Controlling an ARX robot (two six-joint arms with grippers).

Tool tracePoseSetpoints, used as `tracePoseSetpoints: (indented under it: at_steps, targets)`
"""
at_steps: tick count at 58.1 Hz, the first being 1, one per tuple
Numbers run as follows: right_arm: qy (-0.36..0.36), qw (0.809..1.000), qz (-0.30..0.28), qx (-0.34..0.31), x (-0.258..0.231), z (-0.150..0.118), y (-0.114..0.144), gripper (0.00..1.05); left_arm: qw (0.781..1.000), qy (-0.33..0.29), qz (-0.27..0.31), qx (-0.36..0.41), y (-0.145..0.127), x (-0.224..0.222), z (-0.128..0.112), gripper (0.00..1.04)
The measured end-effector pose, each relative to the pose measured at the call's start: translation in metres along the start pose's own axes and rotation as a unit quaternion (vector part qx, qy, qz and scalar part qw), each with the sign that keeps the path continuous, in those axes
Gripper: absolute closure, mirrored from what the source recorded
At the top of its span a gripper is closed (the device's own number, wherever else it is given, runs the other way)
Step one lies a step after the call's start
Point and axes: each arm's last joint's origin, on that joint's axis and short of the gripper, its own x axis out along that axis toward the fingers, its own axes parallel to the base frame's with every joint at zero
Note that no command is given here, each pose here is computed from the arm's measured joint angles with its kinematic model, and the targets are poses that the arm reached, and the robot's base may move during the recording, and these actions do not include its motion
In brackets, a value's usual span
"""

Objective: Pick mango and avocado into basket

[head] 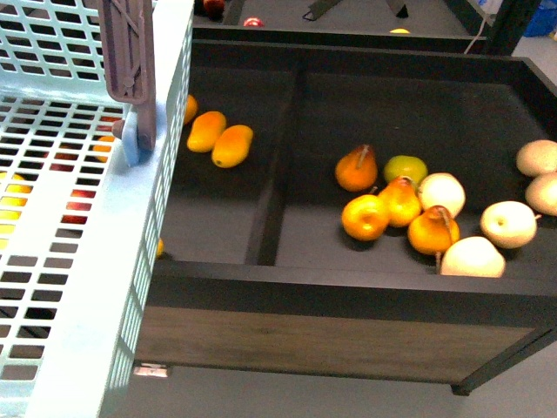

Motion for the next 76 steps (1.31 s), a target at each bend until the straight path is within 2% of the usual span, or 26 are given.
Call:
tracePoseSetpoints:
  at_steps: [76]
  targets:
    - [0.000,1.000,0.002,-0.001,0.0000,-0.0002,0.0000,0.08,1.000,-0.004,0.003,0.002,0.0011,0.0015,0.0009,0.98]
